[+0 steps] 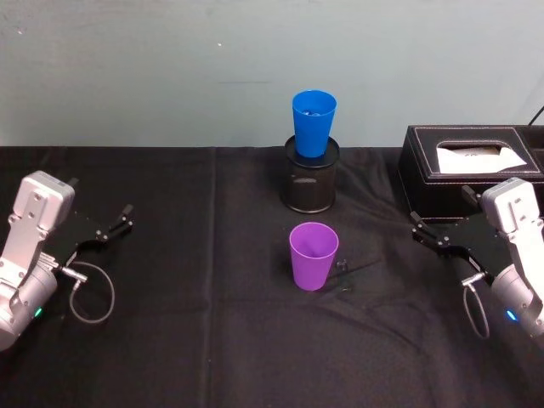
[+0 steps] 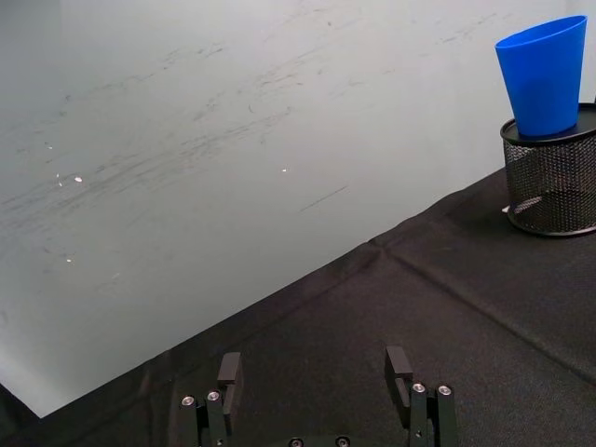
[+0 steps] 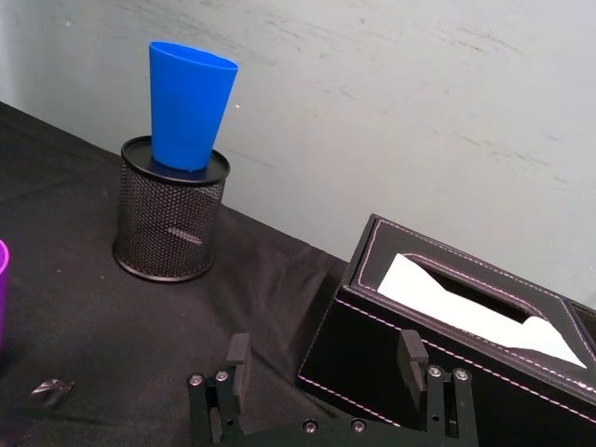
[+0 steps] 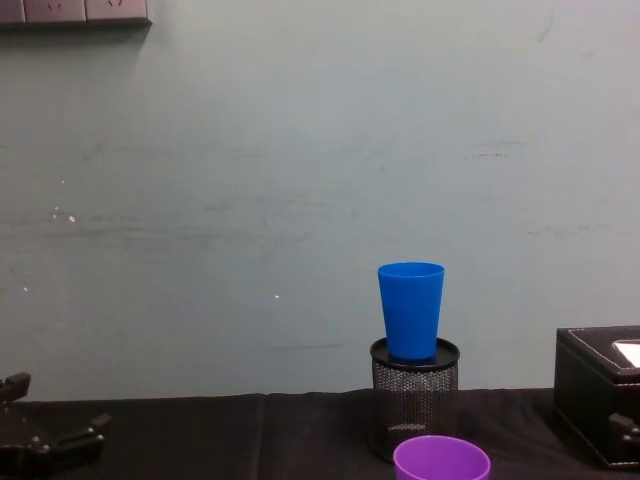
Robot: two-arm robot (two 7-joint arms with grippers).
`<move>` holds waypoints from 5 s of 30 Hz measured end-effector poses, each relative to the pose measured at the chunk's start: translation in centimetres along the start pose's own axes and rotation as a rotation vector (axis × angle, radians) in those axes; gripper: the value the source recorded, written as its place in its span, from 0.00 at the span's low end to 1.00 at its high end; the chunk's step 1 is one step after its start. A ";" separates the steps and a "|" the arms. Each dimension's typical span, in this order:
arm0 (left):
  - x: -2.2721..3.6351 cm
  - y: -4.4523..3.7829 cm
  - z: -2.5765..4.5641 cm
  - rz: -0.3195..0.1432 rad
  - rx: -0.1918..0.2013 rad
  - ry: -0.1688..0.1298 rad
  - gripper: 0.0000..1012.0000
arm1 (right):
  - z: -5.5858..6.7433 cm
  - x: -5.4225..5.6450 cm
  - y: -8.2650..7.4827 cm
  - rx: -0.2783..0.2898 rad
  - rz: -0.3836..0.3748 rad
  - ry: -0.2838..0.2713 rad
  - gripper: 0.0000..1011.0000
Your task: Pick up one cup with a gripper and tap it against the other cup.
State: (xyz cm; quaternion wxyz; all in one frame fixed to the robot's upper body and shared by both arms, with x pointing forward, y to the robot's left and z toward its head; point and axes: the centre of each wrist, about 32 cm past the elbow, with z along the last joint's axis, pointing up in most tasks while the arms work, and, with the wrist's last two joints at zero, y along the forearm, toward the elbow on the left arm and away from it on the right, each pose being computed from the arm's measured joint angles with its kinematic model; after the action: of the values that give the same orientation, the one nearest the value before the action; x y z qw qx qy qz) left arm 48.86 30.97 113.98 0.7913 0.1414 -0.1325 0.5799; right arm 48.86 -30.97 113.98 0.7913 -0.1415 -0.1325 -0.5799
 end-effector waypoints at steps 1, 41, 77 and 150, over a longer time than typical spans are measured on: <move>0.00 0.00 0.00 0.000 0.000 0.000 0.99 | 0.0 0.0 -0.1 0.005 0.000 0.001 0.99; 0.00 0.00 0.00 0.000 0.000 0.000 0.99 | -1.9 -5.5 1.7 0.163 0.489 0.238 0.99; 0.00 0.00 0.00 0.000 0.000 0.000 0.99 | -1.5 -6.5 4.6 0.169 0.500 0.247 0.89; 0.00 0.00 0.00 0.000 0.000 0.000 0.99 | 10.5 -0.5 5.4 0.173 0.559 0.237 0.72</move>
State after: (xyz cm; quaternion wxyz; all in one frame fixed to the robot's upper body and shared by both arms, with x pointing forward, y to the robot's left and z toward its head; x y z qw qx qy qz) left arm 48.86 30.97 113.98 0.7913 0.1415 -0.1325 0.5799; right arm 53.42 -24.98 123.16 0.9391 -0.0362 -0.0440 -0.3389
